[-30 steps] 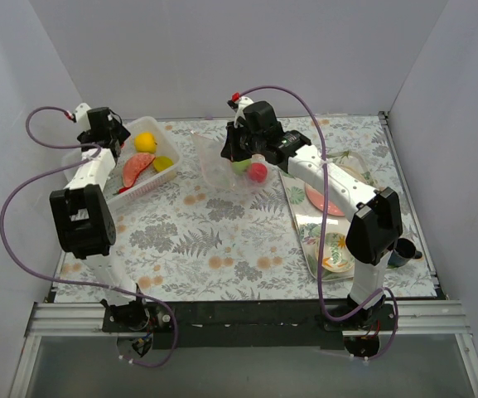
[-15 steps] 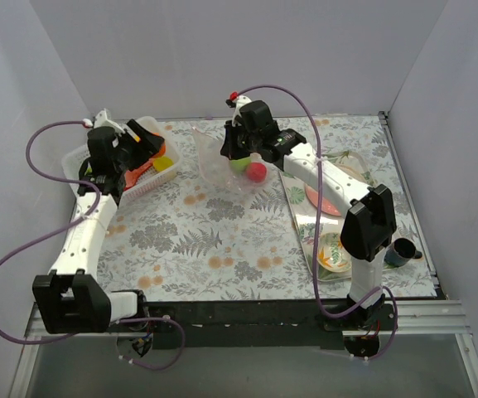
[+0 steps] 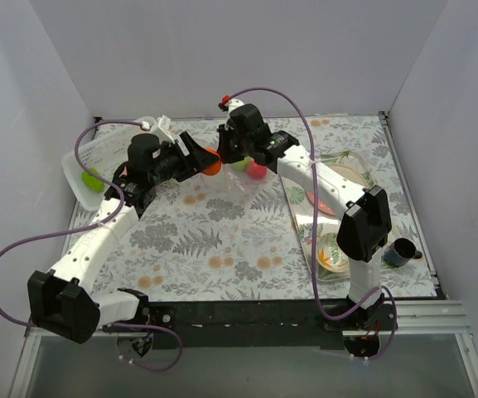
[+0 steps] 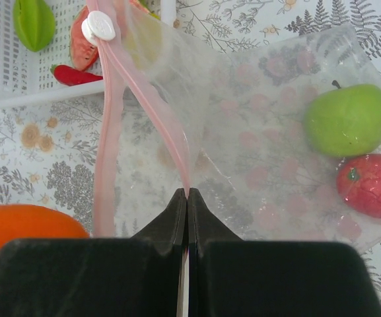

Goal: Place the food in the zip-top bag and seal the zipper
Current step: Place the fake fruit in the zipper food storage bag.

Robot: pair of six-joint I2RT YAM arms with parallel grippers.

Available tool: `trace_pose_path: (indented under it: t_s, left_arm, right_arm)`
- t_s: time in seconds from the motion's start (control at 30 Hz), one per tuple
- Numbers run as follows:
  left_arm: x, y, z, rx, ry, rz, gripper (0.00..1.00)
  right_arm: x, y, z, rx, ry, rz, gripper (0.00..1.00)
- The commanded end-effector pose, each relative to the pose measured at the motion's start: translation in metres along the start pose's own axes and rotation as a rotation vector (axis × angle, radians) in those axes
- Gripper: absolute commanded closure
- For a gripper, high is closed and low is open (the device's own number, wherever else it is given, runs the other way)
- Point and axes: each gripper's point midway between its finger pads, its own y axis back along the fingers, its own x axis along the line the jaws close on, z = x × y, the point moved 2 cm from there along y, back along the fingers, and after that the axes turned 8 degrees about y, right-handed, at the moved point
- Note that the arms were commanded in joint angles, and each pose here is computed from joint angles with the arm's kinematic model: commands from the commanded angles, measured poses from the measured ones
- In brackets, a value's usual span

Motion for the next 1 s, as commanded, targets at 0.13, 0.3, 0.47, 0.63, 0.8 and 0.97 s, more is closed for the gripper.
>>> trace_pose_path:
  t_s: [0.13,0.3,0.47,0.63,0.8,0.97]
  left_arm:
    - [0.012,-0.021,-0.003,-0.05,0.003,0.084,0.68]
    - [0.026,-0.034,-0.008,-0.024,0.008,0.133,0.57]
    - [0.027,-0.037,-0.006,-0.017,0.001,0.192,0.39]
    - [0.014,-0.036,-0.002,-0.02,-0.024,0.158,0.2]
    - [0.003,-0.032,-0.001,-0.007,-0.039,0.122,0.02]
    - [-0.007,-0.018,0.005,-0.037,-0.049,0.108,0.02]
  right_arm:
    - [0.01,0.017,0.036,-0.085,-0.006,-0.006,0.99]
    - [0.017,0.034,0.052,-0.116,-0.006,0.015,0.99]
    - [0.021,0.041,0.06,-0.132,-0.003,0.021,0.99]
    - [0.019,0.04,0.059,-0.128,0.001,0.004,0.99]
    - [0.017,0.037,0.062,-0.131,0.021,-0.011,0.99]
    - [0.014,0.039,0.07,-0.146,0.035,-0.031,0.99]
